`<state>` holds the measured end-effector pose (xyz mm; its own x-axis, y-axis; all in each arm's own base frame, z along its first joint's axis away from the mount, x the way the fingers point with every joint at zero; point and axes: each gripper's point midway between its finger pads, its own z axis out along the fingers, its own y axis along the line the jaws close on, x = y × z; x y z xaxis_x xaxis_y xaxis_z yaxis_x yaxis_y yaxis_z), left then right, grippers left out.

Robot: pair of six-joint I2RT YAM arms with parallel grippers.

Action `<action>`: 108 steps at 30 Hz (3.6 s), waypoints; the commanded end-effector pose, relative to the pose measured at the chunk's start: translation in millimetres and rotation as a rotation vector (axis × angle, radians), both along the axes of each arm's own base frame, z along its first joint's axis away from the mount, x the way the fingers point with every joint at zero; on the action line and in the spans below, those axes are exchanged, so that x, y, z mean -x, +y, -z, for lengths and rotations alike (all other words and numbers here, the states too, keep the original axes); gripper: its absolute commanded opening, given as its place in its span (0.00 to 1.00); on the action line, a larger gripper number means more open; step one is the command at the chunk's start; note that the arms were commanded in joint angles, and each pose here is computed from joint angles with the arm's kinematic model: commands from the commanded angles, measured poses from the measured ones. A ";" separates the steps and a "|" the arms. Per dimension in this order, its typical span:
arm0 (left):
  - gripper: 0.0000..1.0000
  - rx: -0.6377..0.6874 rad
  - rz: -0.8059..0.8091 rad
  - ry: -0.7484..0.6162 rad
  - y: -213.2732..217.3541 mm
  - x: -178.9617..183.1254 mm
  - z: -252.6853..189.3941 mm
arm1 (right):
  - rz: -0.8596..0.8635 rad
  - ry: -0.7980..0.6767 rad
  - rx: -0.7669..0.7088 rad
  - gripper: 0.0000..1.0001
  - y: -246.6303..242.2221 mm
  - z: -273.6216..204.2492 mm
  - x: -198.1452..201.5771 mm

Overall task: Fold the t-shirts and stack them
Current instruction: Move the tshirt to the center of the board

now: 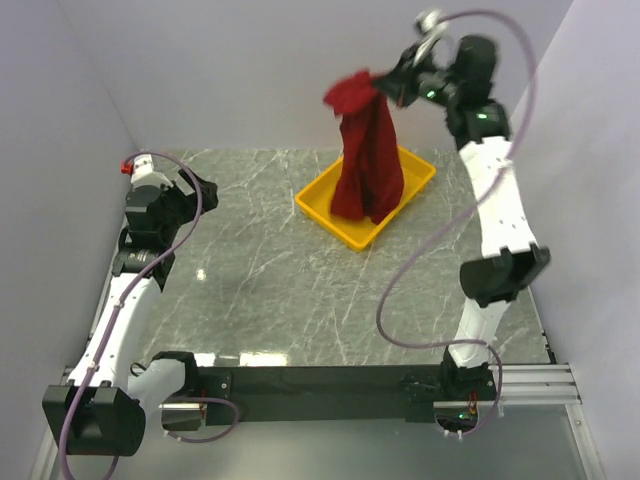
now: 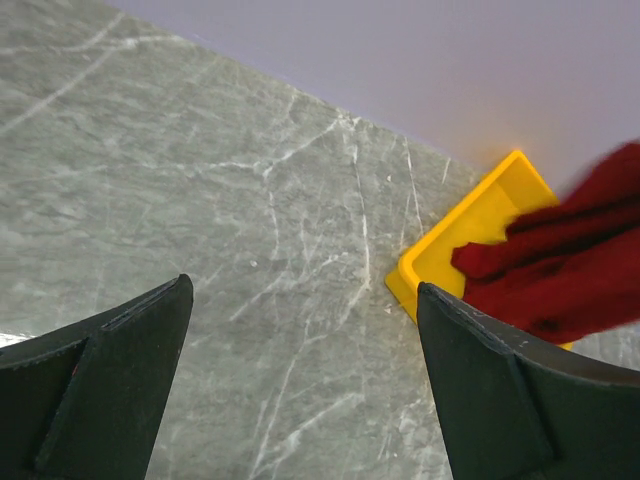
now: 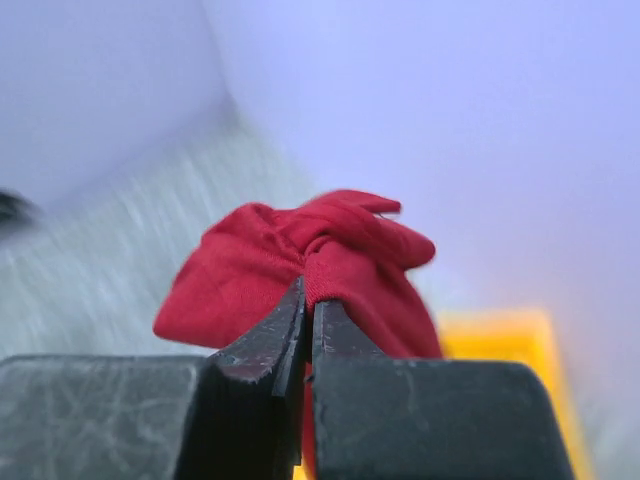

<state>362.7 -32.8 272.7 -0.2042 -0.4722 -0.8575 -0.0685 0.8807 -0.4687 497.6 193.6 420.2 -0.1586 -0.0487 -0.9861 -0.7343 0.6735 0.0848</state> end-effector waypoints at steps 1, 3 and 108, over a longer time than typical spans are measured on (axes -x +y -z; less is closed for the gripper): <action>0.99 -0.071 -0.032 -0.114 10.3 4.0 -46.6 | -0.180 -0.360 -0.170 0.00 13.8 -158.9 91.6; 1.00 -0.097 -0.042 -0.130 13.4 6.4 -53.9 | -0.224 -0.458 -0.209 0.00 15.1 -197.3 125.6; 0.93 -0.096 0.227 0.110 -90.0 -11.3 21.3 | 1.064 0.755 0.208 0.00 -266.5 320.1 -0.9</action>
<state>376.3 -125.8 239.3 -0.4285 -0.3154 -0.8467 0.0811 0.9199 -0.3837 485.3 -30.2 54.4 -0.7611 0.4281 -0.4873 0.4169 0.8984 0.1380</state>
